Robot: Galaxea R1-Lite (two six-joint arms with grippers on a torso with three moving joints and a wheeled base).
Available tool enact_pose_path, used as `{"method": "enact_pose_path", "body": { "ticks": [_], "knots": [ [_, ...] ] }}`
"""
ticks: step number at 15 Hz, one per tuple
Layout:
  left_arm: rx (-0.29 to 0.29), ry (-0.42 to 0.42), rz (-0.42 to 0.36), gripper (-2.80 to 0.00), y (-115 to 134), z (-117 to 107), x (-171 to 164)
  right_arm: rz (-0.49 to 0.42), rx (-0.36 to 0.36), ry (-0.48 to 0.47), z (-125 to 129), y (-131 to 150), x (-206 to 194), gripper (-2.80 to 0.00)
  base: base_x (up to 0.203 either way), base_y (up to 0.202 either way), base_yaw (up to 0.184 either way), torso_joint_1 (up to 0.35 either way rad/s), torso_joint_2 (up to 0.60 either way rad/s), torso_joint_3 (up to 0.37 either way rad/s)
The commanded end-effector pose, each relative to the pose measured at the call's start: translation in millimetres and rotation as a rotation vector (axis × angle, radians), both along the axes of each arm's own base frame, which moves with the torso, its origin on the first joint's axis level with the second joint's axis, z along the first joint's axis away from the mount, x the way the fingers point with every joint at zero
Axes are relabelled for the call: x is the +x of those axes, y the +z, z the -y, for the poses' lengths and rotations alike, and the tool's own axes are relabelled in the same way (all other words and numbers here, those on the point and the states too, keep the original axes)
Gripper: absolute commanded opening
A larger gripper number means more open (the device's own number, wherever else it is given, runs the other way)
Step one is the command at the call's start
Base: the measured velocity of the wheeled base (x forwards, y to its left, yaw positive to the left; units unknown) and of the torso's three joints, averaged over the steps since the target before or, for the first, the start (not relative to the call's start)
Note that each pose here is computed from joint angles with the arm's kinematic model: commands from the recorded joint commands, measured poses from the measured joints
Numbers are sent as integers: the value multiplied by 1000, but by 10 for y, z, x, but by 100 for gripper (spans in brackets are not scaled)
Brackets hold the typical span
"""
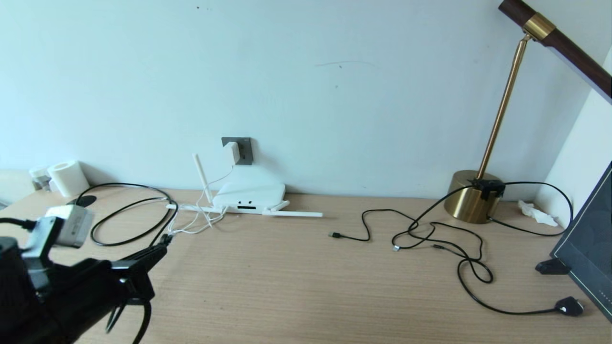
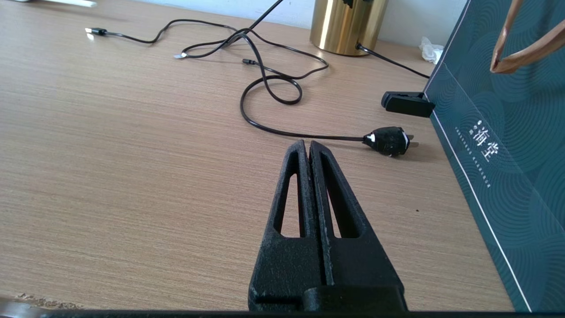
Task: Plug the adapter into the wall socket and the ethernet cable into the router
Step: Align cable and router interface
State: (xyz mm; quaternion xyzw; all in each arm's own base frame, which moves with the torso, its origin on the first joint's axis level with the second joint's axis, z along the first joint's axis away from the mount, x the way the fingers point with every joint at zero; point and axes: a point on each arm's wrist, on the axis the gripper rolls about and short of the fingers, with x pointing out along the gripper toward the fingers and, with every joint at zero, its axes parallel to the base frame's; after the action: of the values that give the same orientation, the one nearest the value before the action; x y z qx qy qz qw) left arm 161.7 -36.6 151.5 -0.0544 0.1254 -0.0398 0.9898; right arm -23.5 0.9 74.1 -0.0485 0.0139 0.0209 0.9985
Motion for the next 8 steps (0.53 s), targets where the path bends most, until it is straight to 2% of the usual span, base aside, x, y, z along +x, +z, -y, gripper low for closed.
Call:
{"method": "enact_pose_path", "body": {
  "ticks": [1, 3, 6, 8],
  "knots": [
    [16, 15, -67, -280, -173, 51, 237, -1, 2, 1, 0, 0, 0, -280, 0, 0, 0, 0, 0, 0],
    [11, 41, -77, -280, -328, 84, 460, -1, 4, -1, 0, 0, 0, -280, 0, 0, 0, 0, 0, 0],
    [5, 59, -35, -280, -555, 151, 802, -3, 4, -1, 0, -4, 1, -280, 0, 0, 0, 0, 0, 0],
    [41, 49, 9, -280, -707, 188, 995, -2, 4, 0, 0, -4, 1, -280, 0, 0, 0, 0, 0, 0]
  ]
}}
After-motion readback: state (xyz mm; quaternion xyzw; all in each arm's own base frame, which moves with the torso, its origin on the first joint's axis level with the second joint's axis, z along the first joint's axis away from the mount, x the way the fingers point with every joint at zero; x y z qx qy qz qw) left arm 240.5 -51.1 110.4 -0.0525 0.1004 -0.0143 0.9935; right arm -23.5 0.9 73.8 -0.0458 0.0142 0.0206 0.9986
